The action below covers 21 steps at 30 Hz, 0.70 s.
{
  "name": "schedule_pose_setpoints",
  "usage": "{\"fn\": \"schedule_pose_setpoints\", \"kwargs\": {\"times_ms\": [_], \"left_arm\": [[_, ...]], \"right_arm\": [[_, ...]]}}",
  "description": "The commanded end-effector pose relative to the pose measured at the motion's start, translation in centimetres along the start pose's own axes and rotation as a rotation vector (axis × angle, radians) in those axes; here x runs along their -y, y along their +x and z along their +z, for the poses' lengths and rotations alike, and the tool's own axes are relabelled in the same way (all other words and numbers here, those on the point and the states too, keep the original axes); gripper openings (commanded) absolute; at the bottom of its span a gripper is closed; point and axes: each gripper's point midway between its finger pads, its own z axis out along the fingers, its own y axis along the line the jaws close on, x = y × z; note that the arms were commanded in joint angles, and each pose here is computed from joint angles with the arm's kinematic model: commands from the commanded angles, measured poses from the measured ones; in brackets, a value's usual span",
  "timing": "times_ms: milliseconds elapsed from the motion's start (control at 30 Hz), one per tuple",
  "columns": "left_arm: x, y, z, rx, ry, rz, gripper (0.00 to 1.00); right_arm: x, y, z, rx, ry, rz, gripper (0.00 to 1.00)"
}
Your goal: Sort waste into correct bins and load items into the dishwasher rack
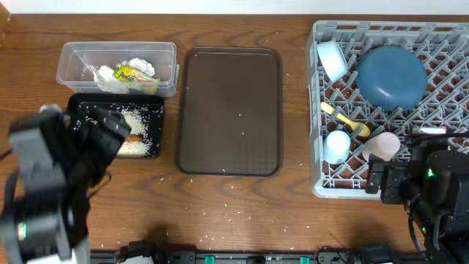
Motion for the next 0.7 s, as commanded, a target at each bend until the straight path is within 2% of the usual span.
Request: {"fn": "schedule_pose_setpoints", "kwargs": {"times_ms": [0,100,233,367,433,533,667], "left_arm": [[-0.1,1.3,-2.8,0.014,0.052,0.078,0.89],[-1.2,2.8,-4.5,0.018,0.051,0.217,0.89],[-1.6,3.4,-5.0,0.056,0.074,0.509,0.89],[-0.5,2.4,-3.9,0.214,0.143,0.772,0.89],[-0.1,1.8,-3.0,0.328,0.185,0.834,0.89],[0.0,1.3,-1.1,0.500,0.259,0.852,0.89],[-0.7,1.8,1.1,0.644,0.331,0.866,0.89]], "right_arm": [[0.3,0.0,0.1,0.001,0.015,0.012,0.99],[0.3,0.0,0.1,0.001,0.015,0.012,0.99],[0.3,0.0,0.1,0.001,0.015,0.012,0.99],[0.3,0.0,0.1,0.001,0.015,0.012,0.99],[0.3,0.0,0.1,0.001,0.015,0.012,0.99],[0.3,0.0,0.1,0.001,0.015,0.012,0.99],[0.3,0.0,0.1,0.001,0.015,0.012,0.99]]}}
